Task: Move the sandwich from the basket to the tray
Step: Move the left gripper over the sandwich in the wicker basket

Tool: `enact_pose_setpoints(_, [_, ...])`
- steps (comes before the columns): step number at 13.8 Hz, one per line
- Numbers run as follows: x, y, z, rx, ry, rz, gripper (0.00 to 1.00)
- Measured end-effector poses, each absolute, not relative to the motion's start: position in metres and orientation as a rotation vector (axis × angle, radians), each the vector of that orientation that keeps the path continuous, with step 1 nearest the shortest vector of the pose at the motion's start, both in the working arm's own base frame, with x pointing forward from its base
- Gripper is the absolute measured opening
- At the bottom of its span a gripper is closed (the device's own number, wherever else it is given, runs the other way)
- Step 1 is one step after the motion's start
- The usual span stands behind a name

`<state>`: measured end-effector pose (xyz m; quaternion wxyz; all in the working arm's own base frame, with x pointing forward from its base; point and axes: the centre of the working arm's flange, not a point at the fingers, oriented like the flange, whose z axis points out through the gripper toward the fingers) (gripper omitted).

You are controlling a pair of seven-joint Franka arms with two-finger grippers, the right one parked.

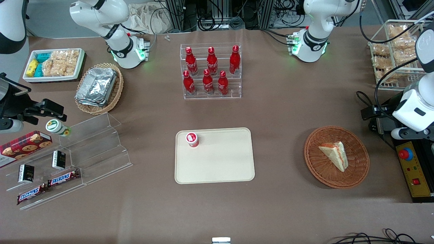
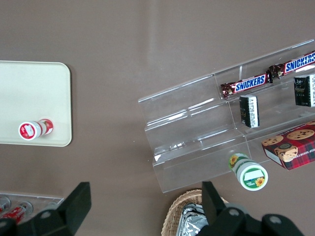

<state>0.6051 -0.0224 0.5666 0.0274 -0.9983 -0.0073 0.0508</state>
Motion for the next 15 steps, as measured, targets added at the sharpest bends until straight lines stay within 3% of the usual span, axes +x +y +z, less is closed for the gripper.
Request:
enact_pose_setpoints(5, [0.607, -0.017, 0.561, -3.078, -0.029, 0.176, 1.00])
enact_pose_setpoints(9, [0.618, 0.006, 0.503, -3.058, -0.077, 0.306, 1.00])
enact_pose_setpoints(15, [0.626, 0.028, 0.387, -3.125, -0.162, 0.212, 1.00])
